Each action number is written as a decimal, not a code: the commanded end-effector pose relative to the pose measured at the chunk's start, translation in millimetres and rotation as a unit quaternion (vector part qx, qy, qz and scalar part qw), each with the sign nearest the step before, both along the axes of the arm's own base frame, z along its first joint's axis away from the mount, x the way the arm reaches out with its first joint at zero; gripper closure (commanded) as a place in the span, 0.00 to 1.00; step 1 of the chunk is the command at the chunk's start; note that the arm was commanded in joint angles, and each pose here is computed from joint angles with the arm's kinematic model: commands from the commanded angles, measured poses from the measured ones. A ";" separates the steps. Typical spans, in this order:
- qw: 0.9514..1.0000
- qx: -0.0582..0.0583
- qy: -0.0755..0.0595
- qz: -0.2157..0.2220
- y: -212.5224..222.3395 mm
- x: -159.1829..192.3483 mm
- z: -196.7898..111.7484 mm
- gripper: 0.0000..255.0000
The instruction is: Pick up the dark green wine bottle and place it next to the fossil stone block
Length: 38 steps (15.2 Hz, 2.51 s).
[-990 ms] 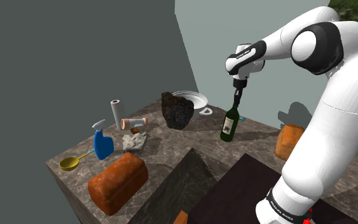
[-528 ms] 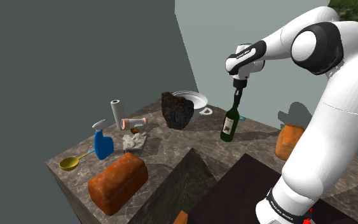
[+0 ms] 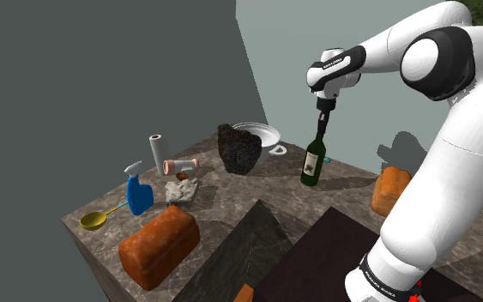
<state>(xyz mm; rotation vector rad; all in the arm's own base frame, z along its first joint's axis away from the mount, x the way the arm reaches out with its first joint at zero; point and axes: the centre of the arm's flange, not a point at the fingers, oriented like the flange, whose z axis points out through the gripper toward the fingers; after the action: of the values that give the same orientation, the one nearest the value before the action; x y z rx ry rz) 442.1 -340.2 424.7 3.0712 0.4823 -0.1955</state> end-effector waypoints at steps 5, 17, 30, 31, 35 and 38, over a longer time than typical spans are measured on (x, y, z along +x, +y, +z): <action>1.000 0.000 0.000 0.000 -0.8 0.3 31.4 1.00; 1.000 0.000 0.000 0.000 -0.8 0.3 94.7 1.00; 1.000 0.000 0.000 0.000 132.9 56.8 103.1 1.00; 1.000 0.000 0.000 0.000 145.1 62.0 103.1 1.00; 1.000 0.000 0.000 0.000 193.7 82.6 103.3 1.00; 1.000 0.000 0.000 0.000 230.2 98.0 103.5 1.00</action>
<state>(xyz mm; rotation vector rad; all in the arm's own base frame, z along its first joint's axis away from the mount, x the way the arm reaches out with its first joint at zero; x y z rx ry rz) 534.4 -123.6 528.8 3.0711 0.4846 -0.1966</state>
